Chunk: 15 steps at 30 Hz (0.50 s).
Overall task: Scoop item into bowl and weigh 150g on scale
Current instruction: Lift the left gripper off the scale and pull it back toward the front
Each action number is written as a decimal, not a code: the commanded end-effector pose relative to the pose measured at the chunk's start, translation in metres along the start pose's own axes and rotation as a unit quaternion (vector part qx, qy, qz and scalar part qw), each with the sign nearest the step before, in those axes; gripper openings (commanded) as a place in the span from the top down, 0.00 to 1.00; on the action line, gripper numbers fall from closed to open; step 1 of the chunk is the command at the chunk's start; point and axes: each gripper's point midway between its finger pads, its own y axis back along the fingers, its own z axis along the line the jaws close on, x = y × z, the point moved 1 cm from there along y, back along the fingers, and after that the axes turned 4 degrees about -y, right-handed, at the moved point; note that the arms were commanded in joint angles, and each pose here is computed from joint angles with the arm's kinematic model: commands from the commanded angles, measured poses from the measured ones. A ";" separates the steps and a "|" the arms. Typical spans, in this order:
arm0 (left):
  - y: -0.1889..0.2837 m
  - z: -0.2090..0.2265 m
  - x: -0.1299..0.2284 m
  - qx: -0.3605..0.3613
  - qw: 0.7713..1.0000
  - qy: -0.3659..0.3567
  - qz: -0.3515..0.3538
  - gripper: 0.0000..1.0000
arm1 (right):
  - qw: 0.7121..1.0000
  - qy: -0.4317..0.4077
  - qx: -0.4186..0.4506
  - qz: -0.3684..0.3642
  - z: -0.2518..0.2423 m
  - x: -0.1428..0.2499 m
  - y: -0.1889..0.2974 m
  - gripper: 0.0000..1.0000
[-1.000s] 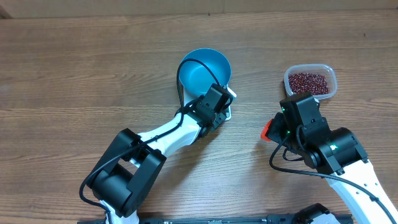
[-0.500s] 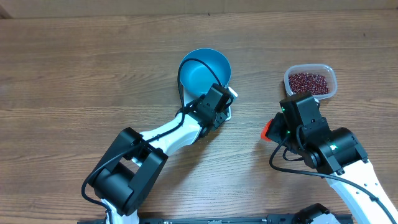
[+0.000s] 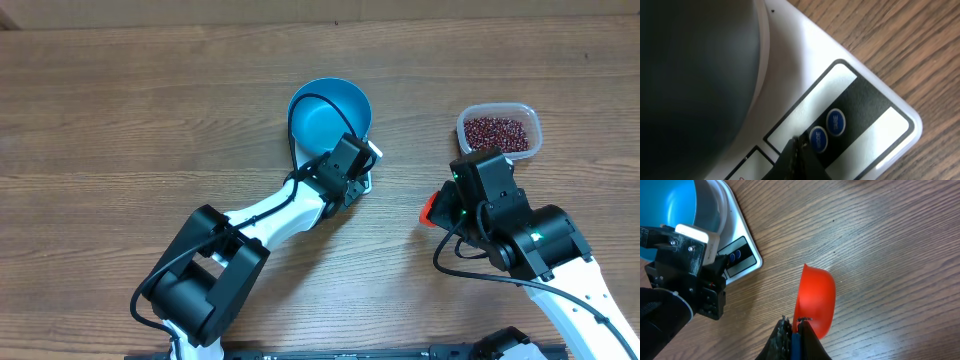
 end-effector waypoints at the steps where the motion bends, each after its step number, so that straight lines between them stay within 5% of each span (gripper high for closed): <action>1: 0.001 -0.002 0.012 0.008 1.000 -0.012 0.022 0.96 | 1.000 -0.002 -0.020 -0.017 0.008 -0.009 0.012 0.96; 15: 0.080 0.001 0.010 0.039 0.997 0.071 0.021 0.96 | 1.000 -0.002 -0.020 -0.018 0.008 -0.009 0.012 0.96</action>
